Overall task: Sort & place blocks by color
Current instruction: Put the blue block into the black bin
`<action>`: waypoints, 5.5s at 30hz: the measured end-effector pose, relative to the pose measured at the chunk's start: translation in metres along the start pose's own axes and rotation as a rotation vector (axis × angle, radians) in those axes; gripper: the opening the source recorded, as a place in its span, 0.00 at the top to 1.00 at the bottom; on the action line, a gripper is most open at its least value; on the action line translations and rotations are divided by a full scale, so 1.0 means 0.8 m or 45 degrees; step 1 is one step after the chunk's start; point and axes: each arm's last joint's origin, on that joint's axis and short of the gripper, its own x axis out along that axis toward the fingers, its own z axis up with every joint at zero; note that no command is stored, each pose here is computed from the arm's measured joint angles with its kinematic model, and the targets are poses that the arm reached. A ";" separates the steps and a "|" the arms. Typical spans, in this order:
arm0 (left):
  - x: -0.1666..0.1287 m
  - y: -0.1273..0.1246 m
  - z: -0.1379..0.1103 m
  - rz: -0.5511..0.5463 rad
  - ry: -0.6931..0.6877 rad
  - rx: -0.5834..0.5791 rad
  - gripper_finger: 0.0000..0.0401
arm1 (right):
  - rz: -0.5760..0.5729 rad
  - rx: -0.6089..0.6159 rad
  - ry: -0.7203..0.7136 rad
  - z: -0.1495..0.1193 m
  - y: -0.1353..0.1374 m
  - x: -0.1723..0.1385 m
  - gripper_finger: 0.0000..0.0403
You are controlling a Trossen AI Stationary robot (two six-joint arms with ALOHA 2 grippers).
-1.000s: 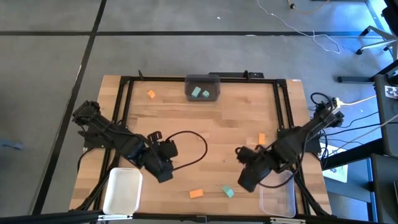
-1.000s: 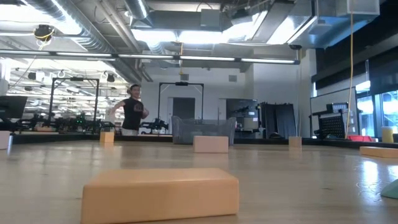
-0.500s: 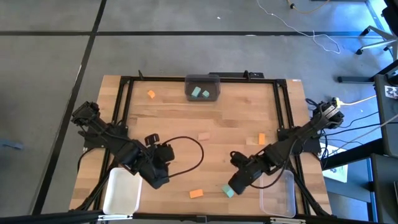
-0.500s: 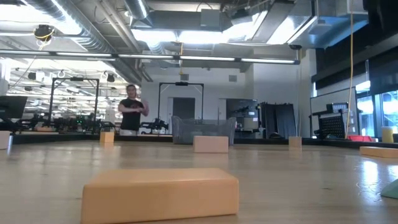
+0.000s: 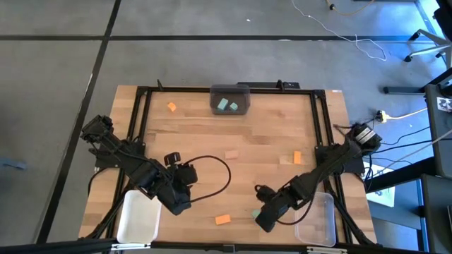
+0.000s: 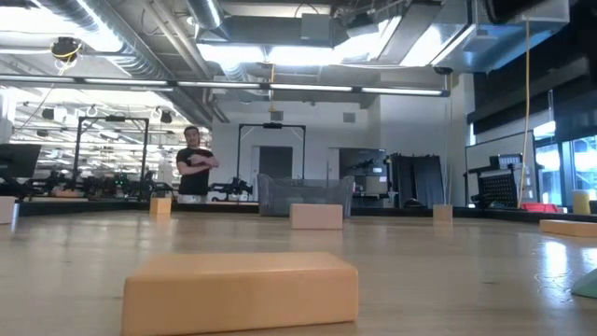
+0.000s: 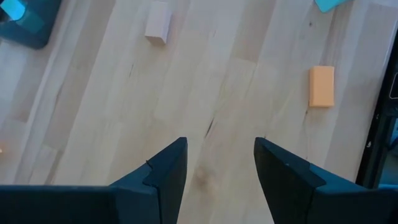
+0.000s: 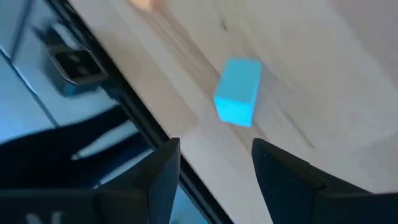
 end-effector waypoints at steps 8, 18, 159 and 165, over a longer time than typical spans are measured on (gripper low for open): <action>0.000 0.000 0.000 -0.001 0.001 0.000 0.55 | -0.099 0.009 0.037 0.001 -0.007 0.035 0.50; 0.000 0.000 0.000 0.000 0.002 -0.001 0.55 | -0.107 -0.018 0.049 0.003 -0.008 0.062 0.50; 0.032 0.133 0.080 0.592 -0.238 -0.456 0.55 | -0.608 -0.290 -0.659 0.370 -0.190 -0.190 0.67; 0.040 0.161 0.095 0.654 -0.258 -0.563 0.55 | -0.611 -0.340 -0.728 0.394 -0.228 -0.213 0.67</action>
